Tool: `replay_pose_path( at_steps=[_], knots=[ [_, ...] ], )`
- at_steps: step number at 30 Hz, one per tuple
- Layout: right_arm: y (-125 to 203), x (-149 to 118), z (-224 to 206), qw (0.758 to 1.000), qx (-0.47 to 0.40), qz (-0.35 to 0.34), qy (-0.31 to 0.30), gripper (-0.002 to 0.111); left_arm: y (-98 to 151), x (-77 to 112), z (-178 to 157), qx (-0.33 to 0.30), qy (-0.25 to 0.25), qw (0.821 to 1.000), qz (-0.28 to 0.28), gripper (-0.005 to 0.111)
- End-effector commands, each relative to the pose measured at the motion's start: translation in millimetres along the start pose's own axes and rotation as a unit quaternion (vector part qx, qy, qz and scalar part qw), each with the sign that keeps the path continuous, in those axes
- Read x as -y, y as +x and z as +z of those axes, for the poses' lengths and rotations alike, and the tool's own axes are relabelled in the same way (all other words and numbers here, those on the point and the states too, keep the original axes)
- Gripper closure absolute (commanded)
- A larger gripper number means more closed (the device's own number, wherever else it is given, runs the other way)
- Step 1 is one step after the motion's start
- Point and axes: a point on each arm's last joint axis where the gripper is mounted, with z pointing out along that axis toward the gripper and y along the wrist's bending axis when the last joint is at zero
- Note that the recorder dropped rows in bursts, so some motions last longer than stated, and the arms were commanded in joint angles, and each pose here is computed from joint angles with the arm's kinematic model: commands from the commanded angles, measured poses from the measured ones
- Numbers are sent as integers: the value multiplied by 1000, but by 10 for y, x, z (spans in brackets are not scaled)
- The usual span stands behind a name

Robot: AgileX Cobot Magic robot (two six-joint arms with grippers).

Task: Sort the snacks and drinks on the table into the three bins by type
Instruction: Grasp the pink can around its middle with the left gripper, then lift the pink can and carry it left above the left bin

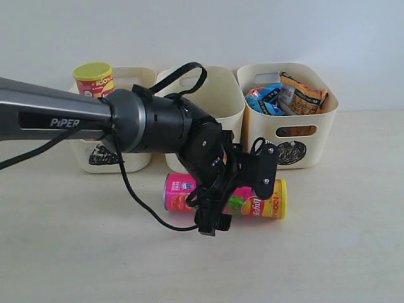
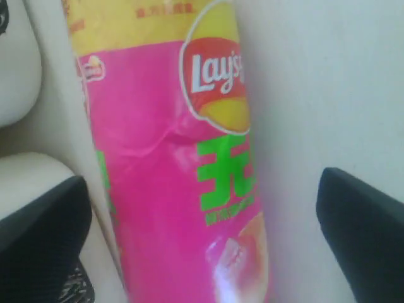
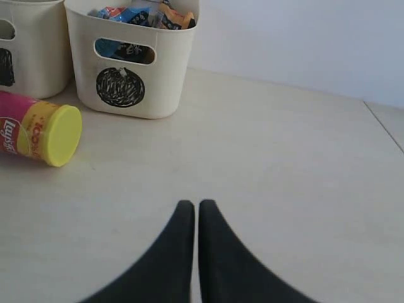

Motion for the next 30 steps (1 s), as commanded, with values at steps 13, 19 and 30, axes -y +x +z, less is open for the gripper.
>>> replay_pose_path(
  at_steps=[13,19,30],
  knots=[
    [-11,6,-4,1000,7,1,5,108,191,6,100,-15,33,997,-72,102],
    [-11,6,-4,1000,7,1,5,108,117,-41,-233,9,51,992,-116,103],
    [-11,6,-4,1000,7,1,5,108,-124,-36,-1095,104,116,966,-205,103]
  ],
)
